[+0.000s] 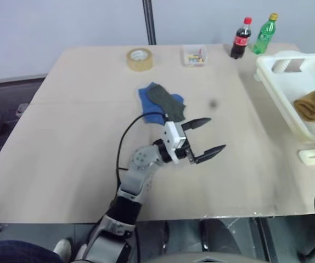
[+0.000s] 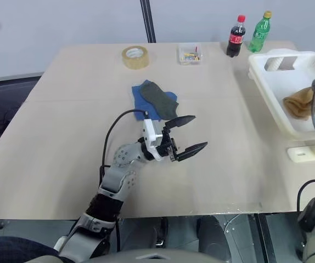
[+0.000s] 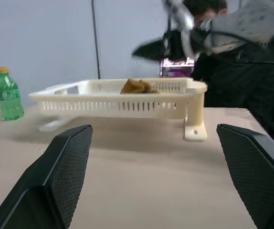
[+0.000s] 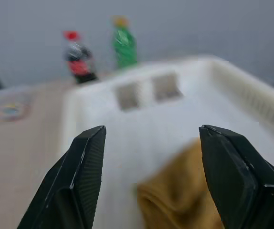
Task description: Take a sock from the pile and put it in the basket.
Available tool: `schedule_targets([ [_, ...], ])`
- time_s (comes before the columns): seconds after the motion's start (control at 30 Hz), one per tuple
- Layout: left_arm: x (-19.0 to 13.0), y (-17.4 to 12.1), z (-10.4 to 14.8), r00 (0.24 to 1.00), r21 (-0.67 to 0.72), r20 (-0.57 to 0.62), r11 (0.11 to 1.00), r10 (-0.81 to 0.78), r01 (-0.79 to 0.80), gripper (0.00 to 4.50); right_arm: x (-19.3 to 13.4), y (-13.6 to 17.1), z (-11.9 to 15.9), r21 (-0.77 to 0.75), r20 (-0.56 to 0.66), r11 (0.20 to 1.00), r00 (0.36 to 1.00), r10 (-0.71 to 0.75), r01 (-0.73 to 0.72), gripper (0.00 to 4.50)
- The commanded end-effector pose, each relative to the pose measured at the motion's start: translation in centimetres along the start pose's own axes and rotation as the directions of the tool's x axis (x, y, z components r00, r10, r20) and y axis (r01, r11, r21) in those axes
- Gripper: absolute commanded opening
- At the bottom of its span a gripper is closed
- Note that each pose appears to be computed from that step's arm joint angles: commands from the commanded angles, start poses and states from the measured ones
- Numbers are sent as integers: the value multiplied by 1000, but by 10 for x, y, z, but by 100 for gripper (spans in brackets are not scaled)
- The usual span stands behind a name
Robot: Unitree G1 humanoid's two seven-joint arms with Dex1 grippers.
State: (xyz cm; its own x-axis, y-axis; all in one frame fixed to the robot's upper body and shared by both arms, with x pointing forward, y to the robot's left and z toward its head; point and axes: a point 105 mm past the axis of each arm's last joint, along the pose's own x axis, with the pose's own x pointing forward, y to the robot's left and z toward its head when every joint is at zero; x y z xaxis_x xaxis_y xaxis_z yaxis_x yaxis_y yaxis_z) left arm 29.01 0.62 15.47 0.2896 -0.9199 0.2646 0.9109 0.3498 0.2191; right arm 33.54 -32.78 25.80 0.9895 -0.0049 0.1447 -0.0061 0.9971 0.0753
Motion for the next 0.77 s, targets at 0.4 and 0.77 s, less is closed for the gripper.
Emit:
schedule_targets([
  [0.4,-72,7,2,963,-26,-172,976,209,-217,450,-90,98,-121,1,-492,728,634,597,-685,320],
  [0.77,-152,0,-6,758,5,-407,831,510,-556,450,-111,77,-137,-85,-498,619,572,652,-781,320],
])
